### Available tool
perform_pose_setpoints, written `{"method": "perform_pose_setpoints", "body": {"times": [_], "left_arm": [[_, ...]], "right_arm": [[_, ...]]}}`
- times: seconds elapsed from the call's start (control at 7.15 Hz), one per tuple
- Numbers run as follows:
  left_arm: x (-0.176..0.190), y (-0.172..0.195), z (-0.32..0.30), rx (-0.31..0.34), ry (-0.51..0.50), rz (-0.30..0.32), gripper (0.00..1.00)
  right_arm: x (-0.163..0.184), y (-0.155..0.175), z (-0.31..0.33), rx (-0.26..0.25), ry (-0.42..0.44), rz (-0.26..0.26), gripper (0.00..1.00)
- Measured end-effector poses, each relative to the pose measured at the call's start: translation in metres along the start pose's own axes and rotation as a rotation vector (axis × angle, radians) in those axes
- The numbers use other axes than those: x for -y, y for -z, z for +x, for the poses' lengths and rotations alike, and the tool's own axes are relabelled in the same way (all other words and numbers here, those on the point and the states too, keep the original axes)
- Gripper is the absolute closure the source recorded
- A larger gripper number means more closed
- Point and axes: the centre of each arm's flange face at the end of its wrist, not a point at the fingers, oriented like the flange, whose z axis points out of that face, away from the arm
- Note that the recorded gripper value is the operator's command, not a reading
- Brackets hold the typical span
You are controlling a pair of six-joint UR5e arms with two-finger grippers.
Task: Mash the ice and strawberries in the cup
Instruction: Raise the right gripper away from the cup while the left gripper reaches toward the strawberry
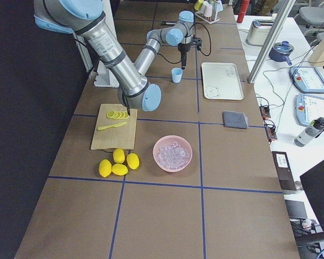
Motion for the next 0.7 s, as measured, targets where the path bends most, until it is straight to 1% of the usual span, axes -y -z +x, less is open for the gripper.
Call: {"method": "perform_pose_setpoints", "body": {"times": [0.14,0.28,0.42,0.7], "left_arm": [[-0.009,-0.013,0.020,0.020,0.028,0.019,0.00],[-0.024,-0.032,0.033,0.036,0.059,0.057,0.00],[-0.040,-0.052,0.046,0.037,0.098,0.094,0.00],[-0.059,-0.094,0.078,0.050,0.138,0.119,0.00]], "right_arm": [[0.016,0.018,0.043,-0.002,0.004,0.024,0.01],[0.034,0.031,0.090,-0.007,0.014,0.031,0.01],[0.051,0.042,0.147,-0.012,0.042,0.025,0.01],[0.073,0.061,0.264,-0.014,0.123,0.002,0.01]]}}
